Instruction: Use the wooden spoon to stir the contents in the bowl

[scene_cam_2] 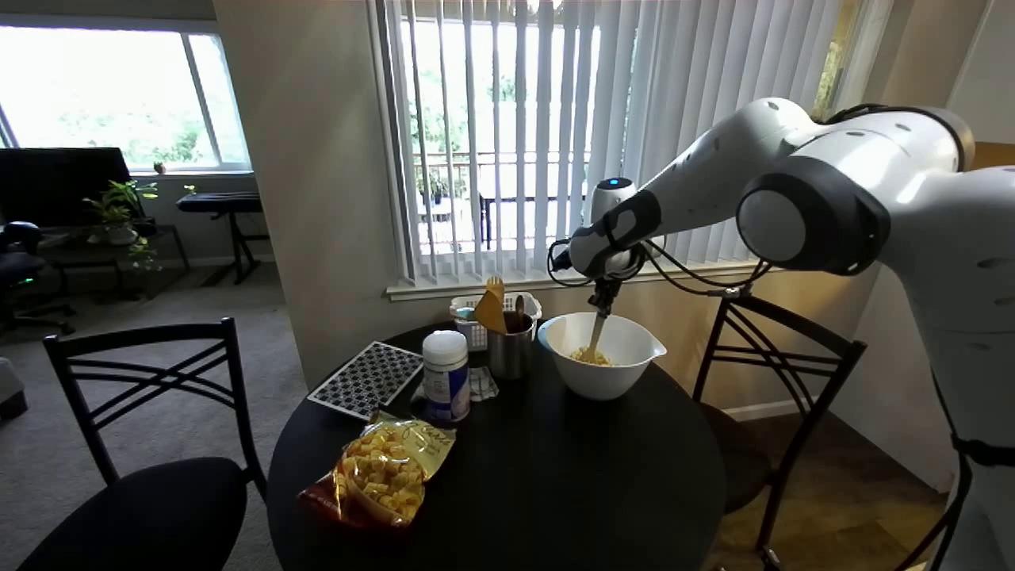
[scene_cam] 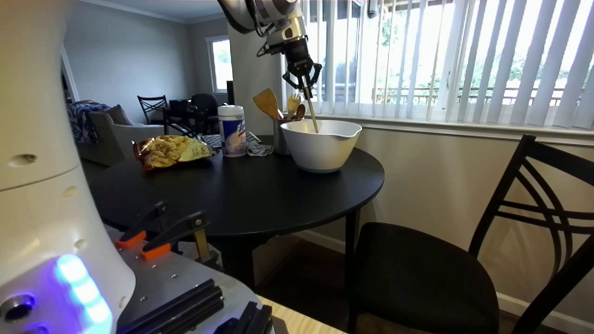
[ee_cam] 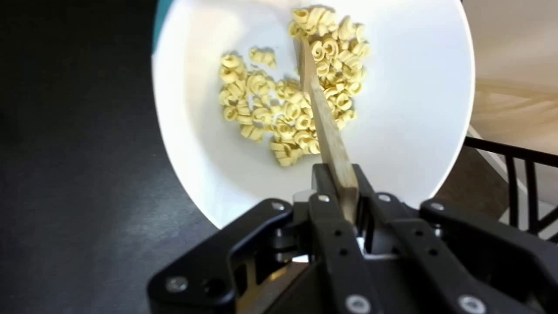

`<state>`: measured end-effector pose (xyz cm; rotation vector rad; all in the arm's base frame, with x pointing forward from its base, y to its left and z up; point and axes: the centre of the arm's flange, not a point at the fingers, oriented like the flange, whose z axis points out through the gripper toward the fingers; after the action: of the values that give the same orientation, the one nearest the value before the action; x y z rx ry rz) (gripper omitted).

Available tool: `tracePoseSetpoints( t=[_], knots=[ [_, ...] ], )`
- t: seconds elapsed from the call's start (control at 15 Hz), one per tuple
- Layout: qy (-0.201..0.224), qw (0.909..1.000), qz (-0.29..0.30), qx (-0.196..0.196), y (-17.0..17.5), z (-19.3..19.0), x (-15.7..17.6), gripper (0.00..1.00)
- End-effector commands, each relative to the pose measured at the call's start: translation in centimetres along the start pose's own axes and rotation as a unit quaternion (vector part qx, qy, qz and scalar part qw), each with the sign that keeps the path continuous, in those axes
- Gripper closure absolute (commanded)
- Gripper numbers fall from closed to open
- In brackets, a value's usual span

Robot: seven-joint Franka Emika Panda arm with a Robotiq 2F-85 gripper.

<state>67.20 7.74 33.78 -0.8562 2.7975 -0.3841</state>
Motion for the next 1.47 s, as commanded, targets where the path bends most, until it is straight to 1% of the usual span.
tracePoseSetpoints(
  t=[0.0,0.13,0.27,0.4,0.53,0.6,0.67,0.93,1.13,1.33,1.4],
  knots=[
    [0.02,0.9986,0.01,0.048,0.4,-0.7,1.7,0.97],
    [0.035,0.998,-0.015,0.049,0.3,-1.1,3.0,0.97],
    [0.047,0.9971,-0.049,0.034,0.9,-0.9,4.0,0.97],
    [0.059,0.9923,-0.108,0.012,2.0,-0.4,4.9,0.97],
    [0.055,0.9871,-0.15,0.006,2.9,-0.7,4.9,0.97],
    [0.05,0.9853,-0.163,0.002,3.0,-1.0,5.0,0.63],
    [0.048,0.9838,-0.173,0.0,3.1,-1.3,5.1,0.62],
    [0.042,0.9807,-0.19,-0.019,3.6,-1.3,5.8,0.39],
    [0.04,0.982,-0.182,-0.03,3.5,-1.3,6.3,0.19],
    [0.036,0.9837,-0.172,-0.037,2.9,-2.3,6.8,0.02],
    [0.036,0.9846,-0.167,-0.037,2.7,-3.1,6.8,0.01]
  ],
)
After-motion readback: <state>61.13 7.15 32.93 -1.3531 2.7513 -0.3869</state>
